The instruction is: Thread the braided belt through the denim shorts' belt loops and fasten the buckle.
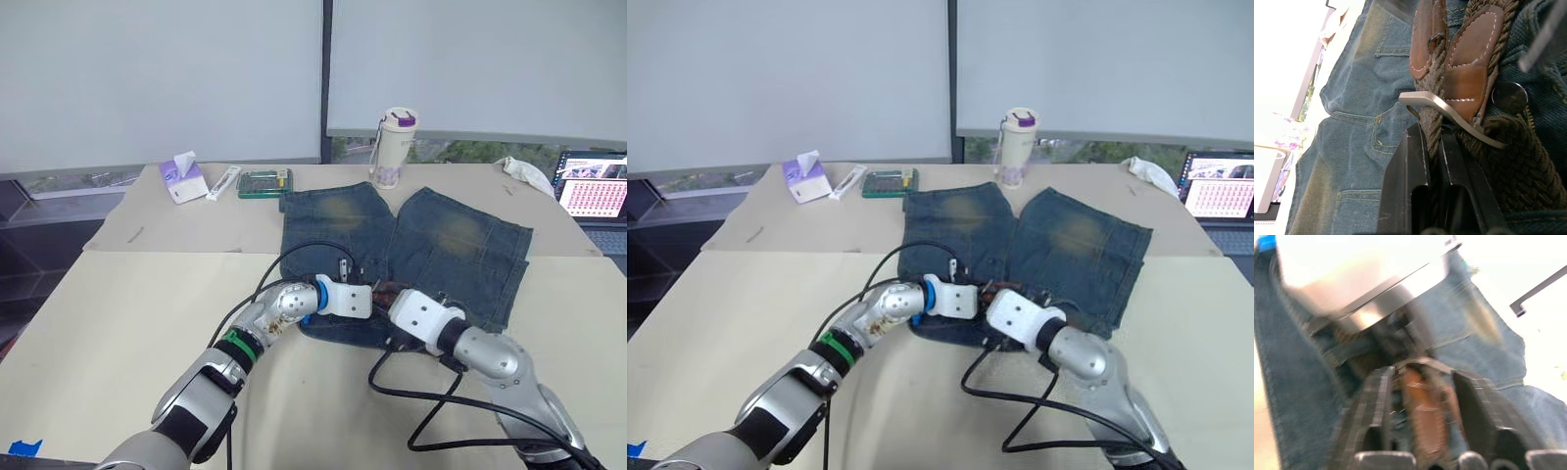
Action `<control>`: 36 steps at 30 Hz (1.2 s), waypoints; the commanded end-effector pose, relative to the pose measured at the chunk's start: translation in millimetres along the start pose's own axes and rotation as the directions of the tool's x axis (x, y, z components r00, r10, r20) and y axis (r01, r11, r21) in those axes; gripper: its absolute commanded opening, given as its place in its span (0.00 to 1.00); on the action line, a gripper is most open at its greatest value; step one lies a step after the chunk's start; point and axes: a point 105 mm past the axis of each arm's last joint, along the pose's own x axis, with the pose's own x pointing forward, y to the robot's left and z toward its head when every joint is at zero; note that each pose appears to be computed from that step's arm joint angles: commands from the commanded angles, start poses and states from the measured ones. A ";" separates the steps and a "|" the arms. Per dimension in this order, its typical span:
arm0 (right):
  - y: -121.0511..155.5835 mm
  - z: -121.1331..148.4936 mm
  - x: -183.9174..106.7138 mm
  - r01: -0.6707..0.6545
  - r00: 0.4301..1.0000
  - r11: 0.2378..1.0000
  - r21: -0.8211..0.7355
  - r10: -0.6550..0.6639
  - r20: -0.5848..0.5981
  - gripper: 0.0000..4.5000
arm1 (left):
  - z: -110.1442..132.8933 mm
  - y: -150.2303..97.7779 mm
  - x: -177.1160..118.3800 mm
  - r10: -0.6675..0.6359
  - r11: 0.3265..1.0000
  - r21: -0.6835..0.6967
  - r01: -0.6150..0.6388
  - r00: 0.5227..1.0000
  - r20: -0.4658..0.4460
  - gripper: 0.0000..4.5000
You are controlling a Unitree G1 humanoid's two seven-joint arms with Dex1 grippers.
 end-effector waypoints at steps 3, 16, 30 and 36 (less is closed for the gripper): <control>-20.4 -5.3 -5.5 0.041 0.998 0.990 -0.136 -0.046 -0.033 0.77 | 8.2 4.1 1.5 0.012 1.000 -0.002 -0.012 1.000 0.021 0.00; -17.4 -21.2 12.3 -0.041 0.995 0.939 -0.340 0.008 -0.098 0.66 | 5.7 4.8 -0.9 0.011 1.000 0.007 -0.011 1.000 0.013 0.00; -12.7 -30.3 13.7 -0.079 0.992 0.938 -0.337 0.041 -0.119 0.01 | 9.4 8.0 -7.1 0.024 0.998 -0.053 -0.020 0.998 0.063 0.00; -27.8 -32.2 5.0 -0.040 0.993 0.941 -0.337 0.001 -0.116 0.00 | 28.5 38.6 -37.7 0.237 0.968 -0.139 -0.210 0.945 0.226 0.44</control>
